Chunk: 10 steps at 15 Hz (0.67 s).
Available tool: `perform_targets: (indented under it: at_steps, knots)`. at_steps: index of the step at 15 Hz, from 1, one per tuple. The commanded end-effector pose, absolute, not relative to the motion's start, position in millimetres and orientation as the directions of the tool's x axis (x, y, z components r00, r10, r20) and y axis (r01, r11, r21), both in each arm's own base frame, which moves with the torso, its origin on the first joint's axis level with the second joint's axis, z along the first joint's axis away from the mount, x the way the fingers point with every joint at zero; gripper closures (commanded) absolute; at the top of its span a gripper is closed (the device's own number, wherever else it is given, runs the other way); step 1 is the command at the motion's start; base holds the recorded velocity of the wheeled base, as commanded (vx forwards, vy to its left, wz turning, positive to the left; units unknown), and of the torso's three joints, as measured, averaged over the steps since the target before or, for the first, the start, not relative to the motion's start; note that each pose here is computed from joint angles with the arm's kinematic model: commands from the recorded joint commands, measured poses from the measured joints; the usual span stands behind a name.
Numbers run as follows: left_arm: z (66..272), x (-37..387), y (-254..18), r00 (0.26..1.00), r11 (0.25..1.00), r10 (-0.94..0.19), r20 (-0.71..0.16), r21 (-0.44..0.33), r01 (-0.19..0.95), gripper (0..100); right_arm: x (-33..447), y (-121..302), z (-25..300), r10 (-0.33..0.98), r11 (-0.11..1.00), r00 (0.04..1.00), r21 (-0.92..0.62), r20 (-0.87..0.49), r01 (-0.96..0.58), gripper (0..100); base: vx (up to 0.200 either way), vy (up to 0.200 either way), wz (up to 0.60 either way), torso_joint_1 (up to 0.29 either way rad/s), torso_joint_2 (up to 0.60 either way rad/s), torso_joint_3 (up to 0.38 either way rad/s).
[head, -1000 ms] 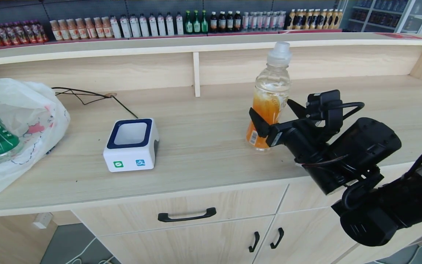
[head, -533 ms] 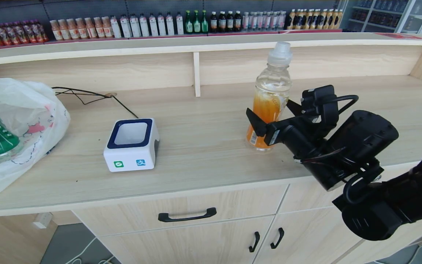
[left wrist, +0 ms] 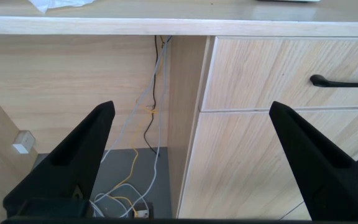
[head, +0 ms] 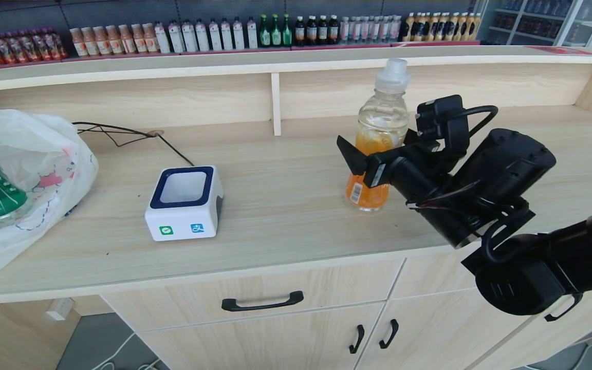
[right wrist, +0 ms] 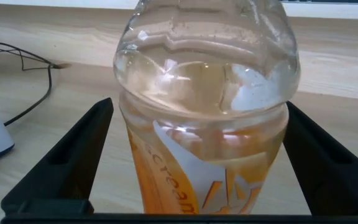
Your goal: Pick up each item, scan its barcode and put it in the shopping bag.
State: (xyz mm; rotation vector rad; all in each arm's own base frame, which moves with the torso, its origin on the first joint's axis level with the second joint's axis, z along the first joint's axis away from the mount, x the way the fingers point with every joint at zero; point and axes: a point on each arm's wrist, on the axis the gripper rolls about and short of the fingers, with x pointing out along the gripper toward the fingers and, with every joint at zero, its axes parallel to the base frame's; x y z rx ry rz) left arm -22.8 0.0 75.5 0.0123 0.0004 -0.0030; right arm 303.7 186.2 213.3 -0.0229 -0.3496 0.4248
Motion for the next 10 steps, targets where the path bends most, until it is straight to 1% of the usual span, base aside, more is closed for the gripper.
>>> perform_targets:
  at_steps: [1,6,7,10]
  knots:
    - [75.5,-22.8,0.0,1.000,1.000,-0.003,0.000,0.012,0.003,0,304.1,187.2,214.6,0.408,0.911,0.850,-0.094,0.332,-0.401,0,0.000,0.000,0.00,0.000,0.00,0.000]
    - [75.5,-22.8,0.0,1.000,1.000,-0.003,0.000,0.012,0.003,0,305.3,187.3,214.6,0.410,0.911,0.853,-0.096,0.322,-0.402,0,0.000,0.000,0.00,0.000,0.00,0.000]
    - [75.5,-22.8,0.0,1.000,1.000,-0.003,0.000,0.012,0.003,0,305.2,187.3,214.6,0.412,0.910,0.852,-0.096,0.322,-0.403,100,0.000,0.000,0.00,0.000,0.00,0.000]
    - [75.5,-22.8,0.0,1.000,1.000,-0.003,0.000,0.012,0.003,0,304.1,187.3,216.2,0.412,0.909,0.851,-0.090,0.327,-0.406,100,0.000,0.000,0.00,0.000,0.00,0.000]
